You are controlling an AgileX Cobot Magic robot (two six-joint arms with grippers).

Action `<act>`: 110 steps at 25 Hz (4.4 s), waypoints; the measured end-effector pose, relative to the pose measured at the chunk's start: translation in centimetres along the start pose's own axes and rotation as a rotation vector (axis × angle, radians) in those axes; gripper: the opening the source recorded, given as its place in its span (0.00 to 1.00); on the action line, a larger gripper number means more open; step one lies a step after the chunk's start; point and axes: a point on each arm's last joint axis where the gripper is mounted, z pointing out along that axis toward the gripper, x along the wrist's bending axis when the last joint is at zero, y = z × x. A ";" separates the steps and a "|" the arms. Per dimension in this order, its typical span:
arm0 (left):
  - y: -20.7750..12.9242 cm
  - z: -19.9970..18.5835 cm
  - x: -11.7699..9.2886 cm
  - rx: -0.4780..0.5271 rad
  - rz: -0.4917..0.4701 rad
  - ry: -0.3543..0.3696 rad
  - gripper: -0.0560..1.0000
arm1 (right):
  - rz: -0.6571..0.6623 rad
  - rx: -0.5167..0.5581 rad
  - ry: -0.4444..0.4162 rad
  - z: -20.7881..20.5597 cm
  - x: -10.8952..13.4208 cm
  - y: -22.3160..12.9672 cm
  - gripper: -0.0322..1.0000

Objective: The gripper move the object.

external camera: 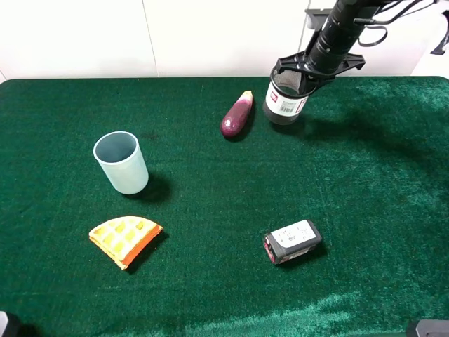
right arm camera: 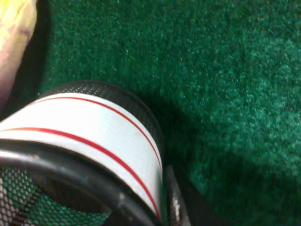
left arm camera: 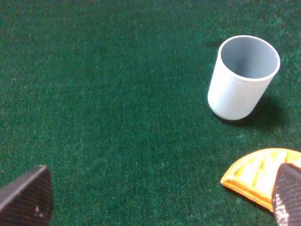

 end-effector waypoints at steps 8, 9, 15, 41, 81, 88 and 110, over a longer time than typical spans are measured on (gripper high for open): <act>0.0 0.0 0.0 0.000 0.000 0.001 0.94 | 0.004 0.018 0.001 1.2 -0.1 -0.2 0.06; 0.0 0.0 0.0 0.000 0.000 0.001 0.94 | 0.004 0.019 0.001 1.2 -0.1 -0.2 0.06; 0.0 0.0 0.0 0.000 0.000 0.001 0.94 | 0.004 0.017 0.001 1.2 -0.1 -0.2 0.07; 0.0 0.0 0.0 0.000 0.000 0.001 0.94 | 0.027 -0.055 -0.004 -4.7 0.2 0.5 0.70; 0.0 0.0 0.0 0.000 0.000 0.001 0.94 | 0.108 -0.252 0.015 -30.3 0.6 -18.9 0.70; 0.0 0.0 0.0 0.000 0.000 0.001 0.94 | 0.116 -0.343 0.021 -31.1 0.2 -26.0 0.70; 0.0 0.0 0.0 0.000 0.000 0.001 0.94 | 0.227 -0.781 -0.230 -26.4 -0.3 -39.7 0.70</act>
